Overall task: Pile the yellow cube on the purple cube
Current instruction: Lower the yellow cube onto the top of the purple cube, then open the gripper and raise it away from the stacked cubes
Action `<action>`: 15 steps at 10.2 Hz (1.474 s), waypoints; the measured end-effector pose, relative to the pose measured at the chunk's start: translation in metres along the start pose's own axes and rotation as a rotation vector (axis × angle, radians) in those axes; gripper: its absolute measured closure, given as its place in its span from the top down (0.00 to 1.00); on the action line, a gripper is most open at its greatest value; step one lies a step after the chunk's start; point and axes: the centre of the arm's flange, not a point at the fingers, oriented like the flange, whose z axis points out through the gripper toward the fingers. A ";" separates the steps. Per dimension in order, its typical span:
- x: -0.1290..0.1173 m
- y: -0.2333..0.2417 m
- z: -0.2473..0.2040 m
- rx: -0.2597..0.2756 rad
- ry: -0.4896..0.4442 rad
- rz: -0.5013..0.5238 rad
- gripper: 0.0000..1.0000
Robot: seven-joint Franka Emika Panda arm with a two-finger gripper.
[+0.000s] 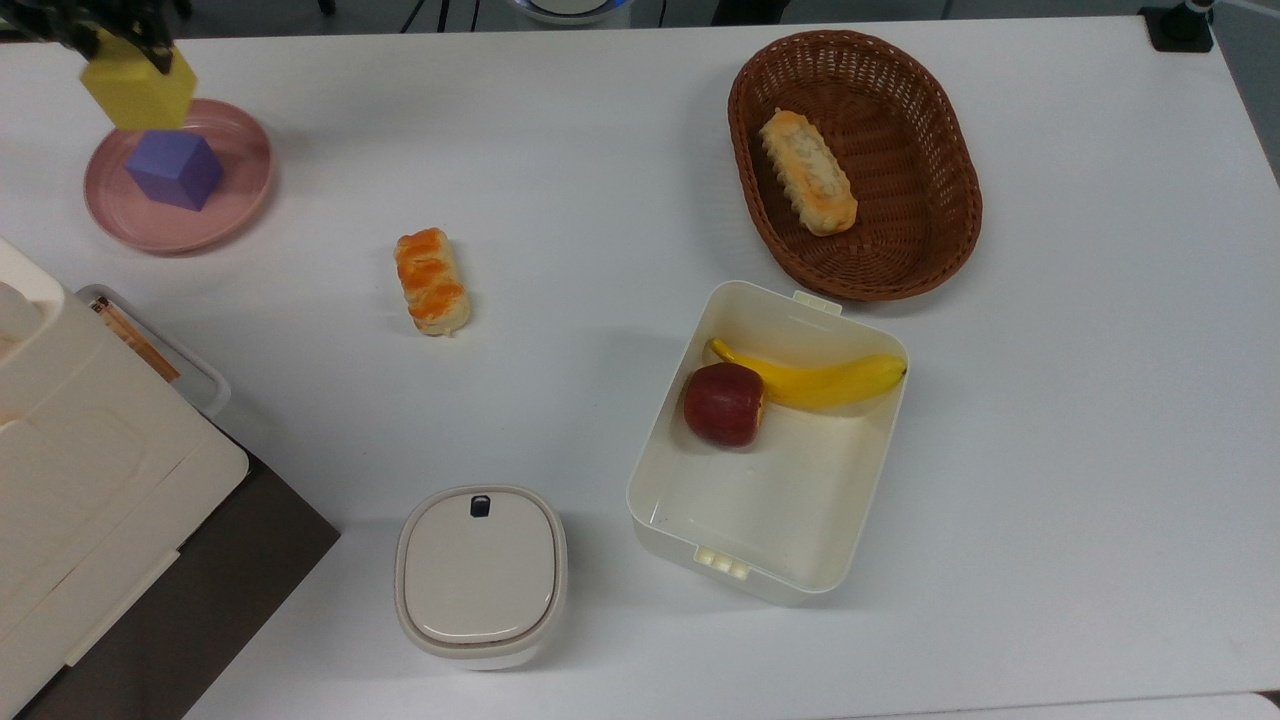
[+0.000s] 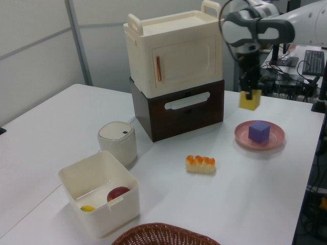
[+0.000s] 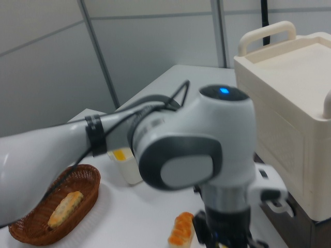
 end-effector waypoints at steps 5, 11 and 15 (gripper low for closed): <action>-0.019 0.065 0.069 0.041 -0.050 -0.041 0.55; 0.008 0.052 0.094 0.041 -0.062 -0.081 0.63; 0.010 0.050 0.091 0.037 -0.058 -0.086 1.00</action>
